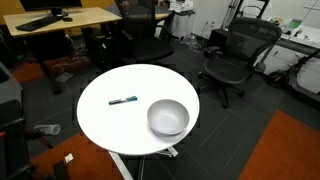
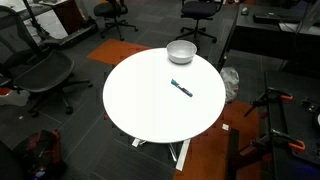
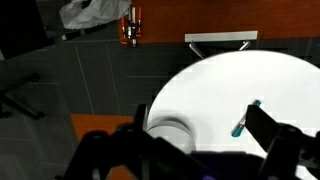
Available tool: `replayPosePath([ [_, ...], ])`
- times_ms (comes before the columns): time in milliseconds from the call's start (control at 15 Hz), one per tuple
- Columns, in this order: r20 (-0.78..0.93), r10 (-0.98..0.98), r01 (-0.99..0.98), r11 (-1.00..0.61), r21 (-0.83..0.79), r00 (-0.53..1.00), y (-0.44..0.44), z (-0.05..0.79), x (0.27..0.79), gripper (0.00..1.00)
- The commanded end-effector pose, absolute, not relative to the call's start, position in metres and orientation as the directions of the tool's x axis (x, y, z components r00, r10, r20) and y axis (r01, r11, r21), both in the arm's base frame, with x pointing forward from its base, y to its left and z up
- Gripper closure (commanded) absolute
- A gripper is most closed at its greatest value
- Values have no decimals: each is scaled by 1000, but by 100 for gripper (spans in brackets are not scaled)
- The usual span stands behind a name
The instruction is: Put the marker inside the bowl then put it back on the table
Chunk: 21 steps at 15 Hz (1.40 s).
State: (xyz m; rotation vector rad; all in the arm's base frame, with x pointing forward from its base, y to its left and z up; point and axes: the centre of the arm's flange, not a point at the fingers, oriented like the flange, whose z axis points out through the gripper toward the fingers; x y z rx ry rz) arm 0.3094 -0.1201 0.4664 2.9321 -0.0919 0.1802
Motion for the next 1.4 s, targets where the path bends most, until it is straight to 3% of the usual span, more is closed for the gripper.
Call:
replayPosePath([
  [0, 127, -49, -74, -978, 197, 991, -120, 466, 309, 0],
  [600, 134, -39, -66, -976, 205, 990, -114, 465, 318, 0],
  [1333, 150, 3, -25, -982, 186, 989, -86, 443, 377, 0],
])
